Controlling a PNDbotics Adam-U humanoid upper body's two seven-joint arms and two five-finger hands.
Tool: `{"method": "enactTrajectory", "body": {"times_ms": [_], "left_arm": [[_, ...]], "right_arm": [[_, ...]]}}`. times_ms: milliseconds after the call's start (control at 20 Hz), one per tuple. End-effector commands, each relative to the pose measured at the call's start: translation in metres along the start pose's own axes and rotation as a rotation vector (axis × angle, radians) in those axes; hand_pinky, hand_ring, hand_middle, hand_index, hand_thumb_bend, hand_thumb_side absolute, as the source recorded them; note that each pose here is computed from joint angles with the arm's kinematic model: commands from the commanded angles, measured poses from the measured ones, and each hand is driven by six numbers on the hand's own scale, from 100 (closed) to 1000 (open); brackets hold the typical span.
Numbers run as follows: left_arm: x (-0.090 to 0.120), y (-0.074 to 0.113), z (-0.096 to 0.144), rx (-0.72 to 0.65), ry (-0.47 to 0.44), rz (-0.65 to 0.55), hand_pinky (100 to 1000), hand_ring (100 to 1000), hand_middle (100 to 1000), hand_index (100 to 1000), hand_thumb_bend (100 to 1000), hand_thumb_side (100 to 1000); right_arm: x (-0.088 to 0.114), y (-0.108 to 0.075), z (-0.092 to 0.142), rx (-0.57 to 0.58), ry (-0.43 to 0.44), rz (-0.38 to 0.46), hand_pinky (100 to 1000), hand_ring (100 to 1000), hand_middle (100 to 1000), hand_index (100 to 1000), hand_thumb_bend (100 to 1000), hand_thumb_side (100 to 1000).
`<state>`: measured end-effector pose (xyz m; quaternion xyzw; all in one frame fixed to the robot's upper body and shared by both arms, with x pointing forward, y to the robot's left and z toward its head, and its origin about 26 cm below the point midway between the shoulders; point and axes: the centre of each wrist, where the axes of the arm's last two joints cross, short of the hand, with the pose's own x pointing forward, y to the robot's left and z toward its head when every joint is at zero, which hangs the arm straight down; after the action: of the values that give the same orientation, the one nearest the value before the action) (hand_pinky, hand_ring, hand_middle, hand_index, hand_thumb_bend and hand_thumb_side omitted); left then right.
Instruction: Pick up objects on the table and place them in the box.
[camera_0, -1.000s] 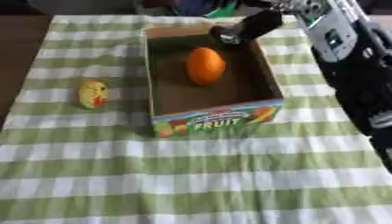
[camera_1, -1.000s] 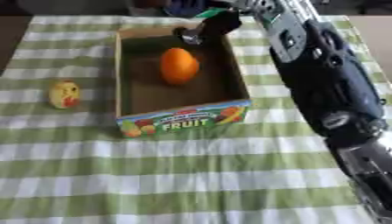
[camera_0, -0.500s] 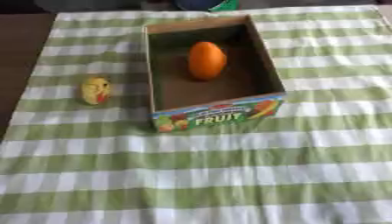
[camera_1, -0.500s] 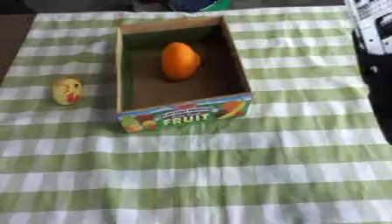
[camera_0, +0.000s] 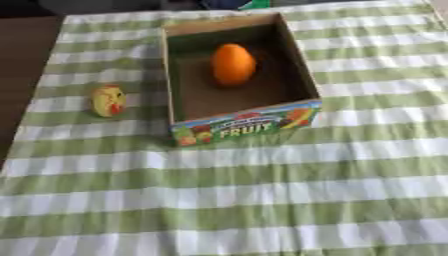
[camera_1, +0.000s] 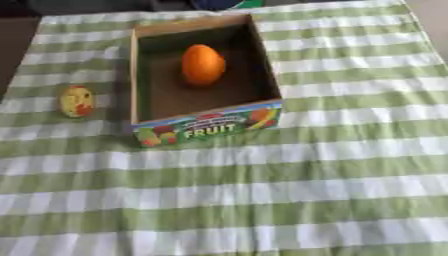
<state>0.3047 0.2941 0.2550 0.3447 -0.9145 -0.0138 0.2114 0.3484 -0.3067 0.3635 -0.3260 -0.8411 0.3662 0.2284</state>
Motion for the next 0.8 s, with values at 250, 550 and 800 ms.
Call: {"method": "enactTrajectory", "body": {"times_ms": [250, 550, 800], "left_arm": [[-0.003, 0.016, -0.033, -0.146, -0.078, -0.284, 576, 693, 757, 894, 100, 745], [-0.030, 0.015, -0.038, -0.371, -0.042, -0.547, 572, 712, 760, 910, 100, 773], [-0.053, 0.013, -0.039, -0.539, -0.053, -0.694, 580, 728, 761, 910, 249, 914]], "right_arm": [[0.026, -0.018, 0.030, -0.146, 0.001, -0.058, 752, 761, 691, 902, 100, 907], [0.042, -0.018, 0.039, -0.222, -0.004, -0.145, 750, 758, 690, 899, 100, 903], [0.042, -0.014, 0.040, -0.277, -0.026, -0.216, 750, 752, 684, 894, 100, 899]]}}
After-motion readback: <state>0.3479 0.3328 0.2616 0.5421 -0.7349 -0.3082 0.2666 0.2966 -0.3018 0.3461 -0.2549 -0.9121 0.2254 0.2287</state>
